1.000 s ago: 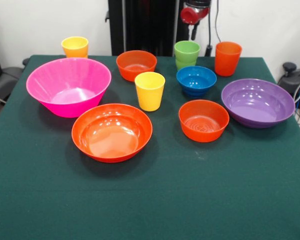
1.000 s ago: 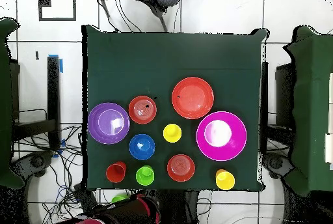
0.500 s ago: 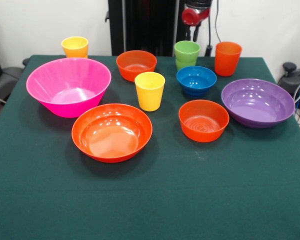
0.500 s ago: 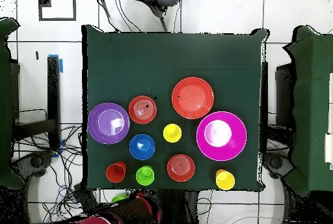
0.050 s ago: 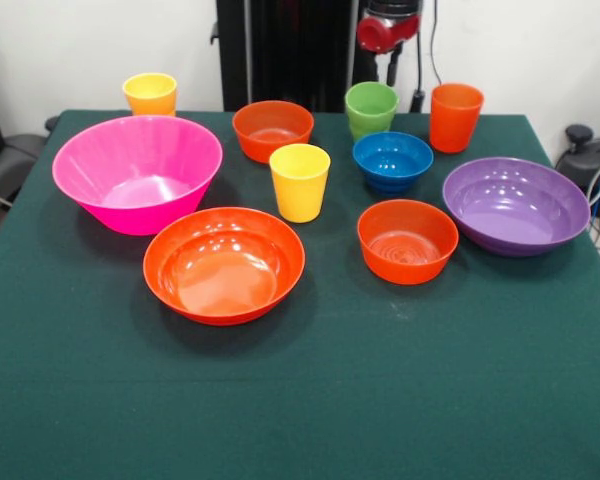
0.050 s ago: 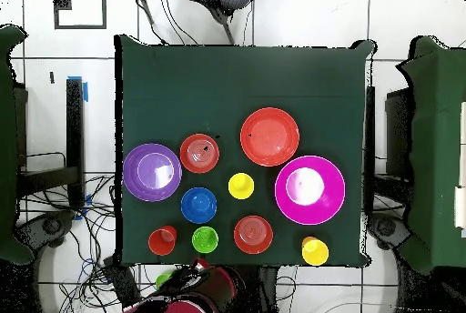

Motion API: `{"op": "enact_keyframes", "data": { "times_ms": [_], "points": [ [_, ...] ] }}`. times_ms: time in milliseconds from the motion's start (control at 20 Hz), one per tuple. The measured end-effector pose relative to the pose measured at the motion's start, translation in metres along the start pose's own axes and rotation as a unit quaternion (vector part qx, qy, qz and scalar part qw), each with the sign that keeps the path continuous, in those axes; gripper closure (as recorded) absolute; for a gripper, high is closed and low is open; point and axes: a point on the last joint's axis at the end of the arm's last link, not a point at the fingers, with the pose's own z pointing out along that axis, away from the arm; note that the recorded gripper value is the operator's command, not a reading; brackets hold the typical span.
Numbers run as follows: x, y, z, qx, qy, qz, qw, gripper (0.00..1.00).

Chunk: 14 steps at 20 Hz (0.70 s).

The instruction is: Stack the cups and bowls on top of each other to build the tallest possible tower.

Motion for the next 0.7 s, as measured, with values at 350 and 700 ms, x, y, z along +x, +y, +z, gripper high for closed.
{"op": "enact_keyframes", "data": {
  "times_ms": [350, 700],
  "points": [
    [-0.008, -0.007, -0.005, 0.001, 0.004, 0.005, 1.0, 0.0],
    [-0.012, -0.004, -0.004, -0.004, 0.0, 0.002, 1.0, 0.0]
  ]
}}
